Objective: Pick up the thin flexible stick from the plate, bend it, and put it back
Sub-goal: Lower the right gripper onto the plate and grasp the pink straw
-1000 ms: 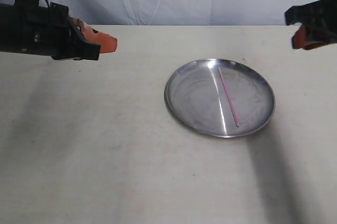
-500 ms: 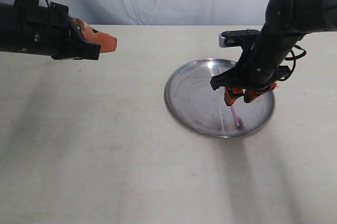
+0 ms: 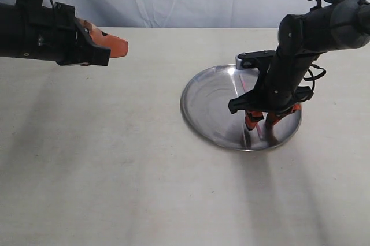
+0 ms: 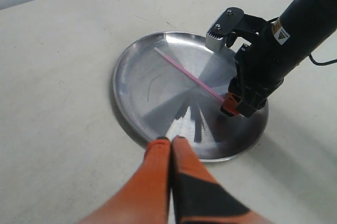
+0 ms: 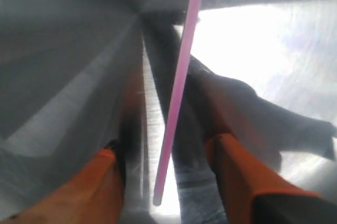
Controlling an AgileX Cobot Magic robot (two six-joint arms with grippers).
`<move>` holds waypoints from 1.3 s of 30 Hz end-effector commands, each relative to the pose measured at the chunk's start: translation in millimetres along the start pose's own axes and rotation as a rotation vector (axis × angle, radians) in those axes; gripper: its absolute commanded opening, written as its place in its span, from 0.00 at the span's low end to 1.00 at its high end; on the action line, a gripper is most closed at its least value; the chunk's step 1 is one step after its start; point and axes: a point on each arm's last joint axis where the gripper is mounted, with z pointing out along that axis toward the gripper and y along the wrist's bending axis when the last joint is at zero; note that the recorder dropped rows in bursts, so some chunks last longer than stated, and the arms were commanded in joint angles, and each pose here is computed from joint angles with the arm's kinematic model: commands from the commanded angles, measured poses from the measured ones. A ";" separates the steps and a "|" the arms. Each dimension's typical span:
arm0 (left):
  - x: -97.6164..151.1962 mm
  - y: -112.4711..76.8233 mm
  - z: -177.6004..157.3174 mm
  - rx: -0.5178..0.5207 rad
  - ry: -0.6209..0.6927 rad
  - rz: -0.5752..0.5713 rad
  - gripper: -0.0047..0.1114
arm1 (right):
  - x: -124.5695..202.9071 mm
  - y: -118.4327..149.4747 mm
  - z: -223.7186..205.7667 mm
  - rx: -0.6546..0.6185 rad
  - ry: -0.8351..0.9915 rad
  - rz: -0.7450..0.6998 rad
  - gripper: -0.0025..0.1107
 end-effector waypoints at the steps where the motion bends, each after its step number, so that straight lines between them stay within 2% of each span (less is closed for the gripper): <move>1: 0.4 -0.8 -1.6 -0.004 -0.006 -0.002 0.04 | 0.4 -1.6 8.9 0.010 0.027 0.008 0.46; 5: 0.4 -0.8 -1.6 -0.003 -0.007 -0.004 0.04 | 2.8 -3.6 12.4 0.029 0.058 0.002 0.46; 7: 0.3 -0.6 -1.6 -0.005 -0.007 -0.003 0.04 | 3.0 -4.4 12.4 0.038 0.060 0.011 0.43; 11: 0.3 -0.6 -1.6 -0.005 -0.007 -0.003 0.04 | 3.5 -4.8 12.4 0.042 0.065 0.010 0.23; 13: 0.3 -0.6 -1.6 -0.005 -0.007 -0.003 0.04 | 3.5 -4.8 12.4 0.042 0.065 0.010 0.17; 20: 0.2 -0.7 -1.6 -0.005 -0.009 -0.006 0.04 | 3.8 -4.8 12.9 0.041 0.069 0.008 0.01; 25: 0.0 -0.7 -1.6 -0.004 -0.010 -0.017 0.04 | 3.5 -4.7 11.4 0.041 0.065 0.004 0.01; 30: -0.7 -3.0 -1.7 0.022 -0.018 -0.090 0.04 | 0.3 -3.3 -3.7 0.042 0.009 0.001 0.01; 32: -0.7 -3.4 -1.7 0.026 -0.017 -0.137 0.04 | -0.6 -2.7 -11.8 0.043 -0.015 -0.003 0.01; 36: -0.9 -3.4 -1.7 0.029 -0.015 -0.343 0.04 | -1.6 -0.9 -29.8 0.043 -0.063 -0.016 0.01; 39: -1.5 -3.6 -1.7 0.032 -0.021 -0.406 0.04 | -1.7 0.9 -45.4 0.040 -0.105 -0.021 0.01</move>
